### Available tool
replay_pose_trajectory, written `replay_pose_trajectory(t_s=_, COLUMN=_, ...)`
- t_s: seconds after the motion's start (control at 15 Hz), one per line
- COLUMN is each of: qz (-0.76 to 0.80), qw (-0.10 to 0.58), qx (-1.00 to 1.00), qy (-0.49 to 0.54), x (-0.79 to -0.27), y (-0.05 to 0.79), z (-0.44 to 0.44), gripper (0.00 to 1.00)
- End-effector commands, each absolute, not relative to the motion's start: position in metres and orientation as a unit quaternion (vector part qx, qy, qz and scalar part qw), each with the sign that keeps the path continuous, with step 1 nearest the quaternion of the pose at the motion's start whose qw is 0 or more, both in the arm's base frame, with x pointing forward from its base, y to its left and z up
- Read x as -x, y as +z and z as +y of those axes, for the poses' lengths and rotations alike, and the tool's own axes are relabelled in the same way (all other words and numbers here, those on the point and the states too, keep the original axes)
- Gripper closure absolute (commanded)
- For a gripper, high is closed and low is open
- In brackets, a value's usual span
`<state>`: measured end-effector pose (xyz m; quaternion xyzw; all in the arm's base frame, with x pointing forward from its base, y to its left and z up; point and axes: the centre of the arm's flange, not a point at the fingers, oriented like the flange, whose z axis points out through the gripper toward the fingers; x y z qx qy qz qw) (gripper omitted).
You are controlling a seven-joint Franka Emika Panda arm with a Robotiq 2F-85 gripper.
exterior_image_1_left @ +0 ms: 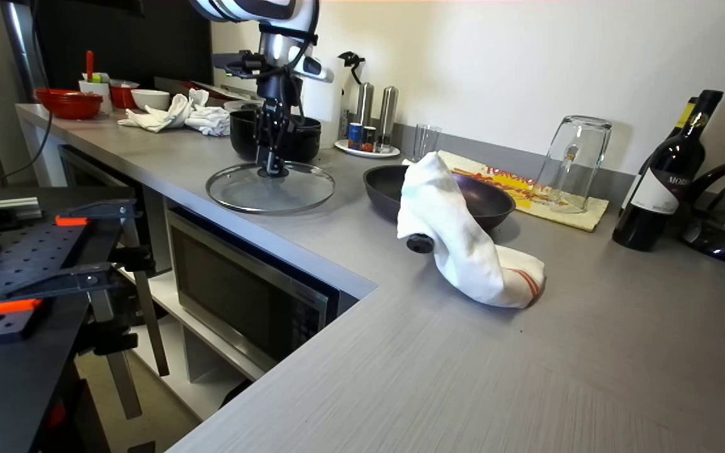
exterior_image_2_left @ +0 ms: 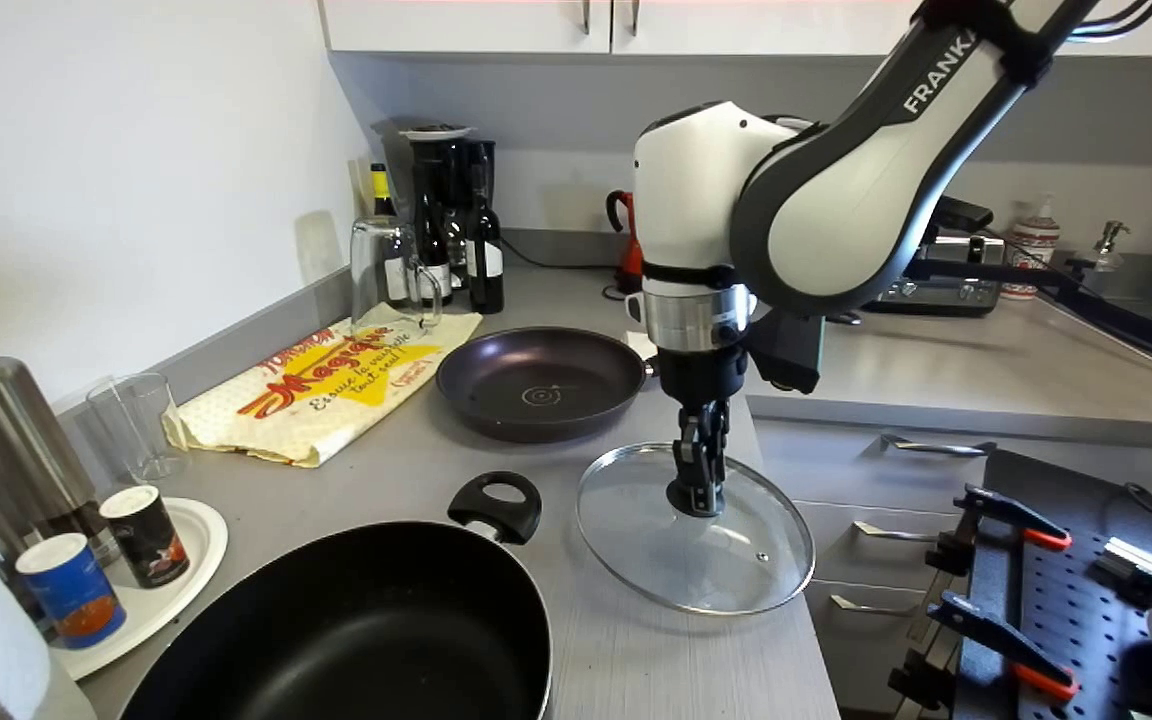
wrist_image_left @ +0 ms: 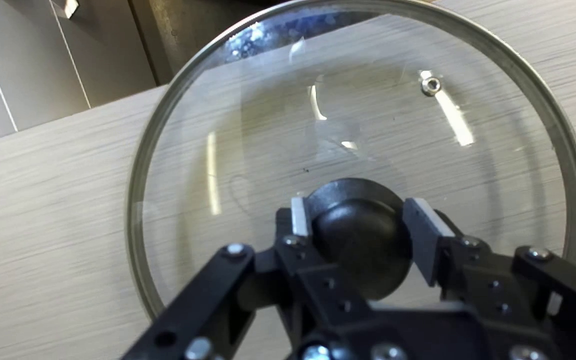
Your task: Remove the lid from the black pot and place it on the counter to the right
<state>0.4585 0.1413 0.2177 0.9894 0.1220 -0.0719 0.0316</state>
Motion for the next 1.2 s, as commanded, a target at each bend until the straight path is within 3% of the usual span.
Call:
replay_pose_trajectory(t_s=0.0, qz=0.132, qw=0.036, qx=-0.987, qy=-0.081, x=-0.473, y=0.209, z=0.155, gripper=0.76)
replay_pose_trajectory(t_s=0.67, qz=0.146, qw=0.032, qx=-0.984, qy=-0.096, x=-0.47, y=0.195, z=0.174, gripper=0.76)
replay_pose_trajectory(t_s=0.73, qz=0.146, qw=0.032, qx=-0.984, qy=-0.096, x=-0.469, y=0.195, z=0.175, gripper=0.29)
replay_pose_trajectory(t_s=1.07, qz=0.152, qw=0.031, qx=-0.983, qy=-0.099, x=-0.464, y=0.192, z=0.183, gripper=0.0)
replay_pose_trajectory(t_s=1.13, qz=0.153, qw=0.031, qx=-0.983, qy=-0.099, x=-0.463, y=0.192, z=0.184, gripper=0.0)
